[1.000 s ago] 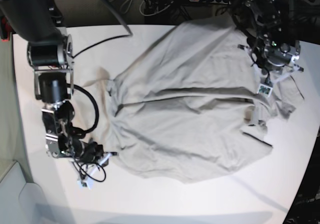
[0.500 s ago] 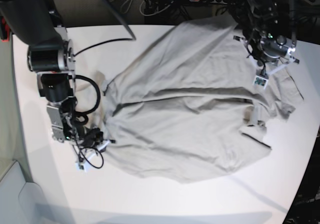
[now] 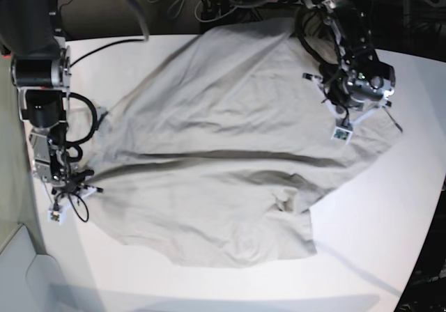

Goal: Layout the t-shirt on the table in an organized manner, then fold the t-shirt properly
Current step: 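Regrasp the shirt edge with the left gripper and pull it outward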

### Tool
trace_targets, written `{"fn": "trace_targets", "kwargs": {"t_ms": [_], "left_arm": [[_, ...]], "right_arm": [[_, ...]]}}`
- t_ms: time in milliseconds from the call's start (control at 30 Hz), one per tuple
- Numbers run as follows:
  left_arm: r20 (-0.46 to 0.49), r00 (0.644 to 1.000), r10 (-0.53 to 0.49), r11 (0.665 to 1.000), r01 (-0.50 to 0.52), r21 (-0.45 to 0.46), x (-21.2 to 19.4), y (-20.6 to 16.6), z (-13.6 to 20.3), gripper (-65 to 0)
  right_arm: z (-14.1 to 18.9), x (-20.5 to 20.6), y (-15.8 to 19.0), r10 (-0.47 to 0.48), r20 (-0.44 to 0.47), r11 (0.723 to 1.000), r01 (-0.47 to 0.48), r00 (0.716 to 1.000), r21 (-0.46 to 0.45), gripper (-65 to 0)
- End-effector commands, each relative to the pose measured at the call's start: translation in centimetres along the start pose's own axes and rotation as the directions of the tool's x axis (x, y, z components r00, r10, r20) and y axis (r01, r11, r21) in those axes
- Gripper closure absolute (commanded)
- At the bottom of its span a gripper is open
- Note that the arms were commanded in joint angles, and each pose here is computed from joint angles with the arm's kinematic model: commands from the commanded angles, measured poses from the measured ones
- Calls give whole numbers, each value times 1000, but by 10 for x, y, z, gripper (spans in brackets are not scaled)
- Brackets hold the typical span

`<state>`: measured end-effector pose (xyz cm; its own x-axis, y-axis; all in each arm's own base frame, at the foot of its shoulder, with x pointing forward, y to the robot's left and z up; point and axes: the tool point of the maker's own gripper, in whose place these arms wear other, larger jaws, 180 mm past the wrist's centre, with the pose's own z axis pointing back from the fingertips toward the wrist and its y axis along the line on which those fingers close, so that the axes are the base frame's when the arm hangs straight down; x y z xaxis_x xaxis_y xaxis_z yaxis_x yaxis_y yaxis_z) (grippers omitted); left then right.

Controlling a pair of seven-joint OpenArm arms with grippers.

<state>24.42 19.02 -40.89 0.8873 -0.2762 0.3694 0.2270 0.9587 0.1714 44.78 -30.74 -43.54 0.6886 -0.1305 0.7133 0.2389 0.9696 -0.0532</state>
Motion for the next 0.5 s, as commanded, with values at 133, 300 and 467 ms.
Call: {"fn": "trace_targets", "kwargs": {"t_ms": [133, 300, 467], "left_arm": [[1, 1000, 9, 996, -9, -86, -1, -20, -27, -1], [-21, 1000, 21, 986, -25, -164, -9, -37, -53, -1], [0, 1000, -6, 995, 5, -102, 1, 13, -63, -1]], "right_arm": [[1, -35, -13, 1, -138, 999, -7, 990, -44, -4], [1, -35, -13, 3, -138, 999, -9, 990, -45, -4], [3, -40, -17, 0, -172, 999, -9, 985, -51, -1]]}}
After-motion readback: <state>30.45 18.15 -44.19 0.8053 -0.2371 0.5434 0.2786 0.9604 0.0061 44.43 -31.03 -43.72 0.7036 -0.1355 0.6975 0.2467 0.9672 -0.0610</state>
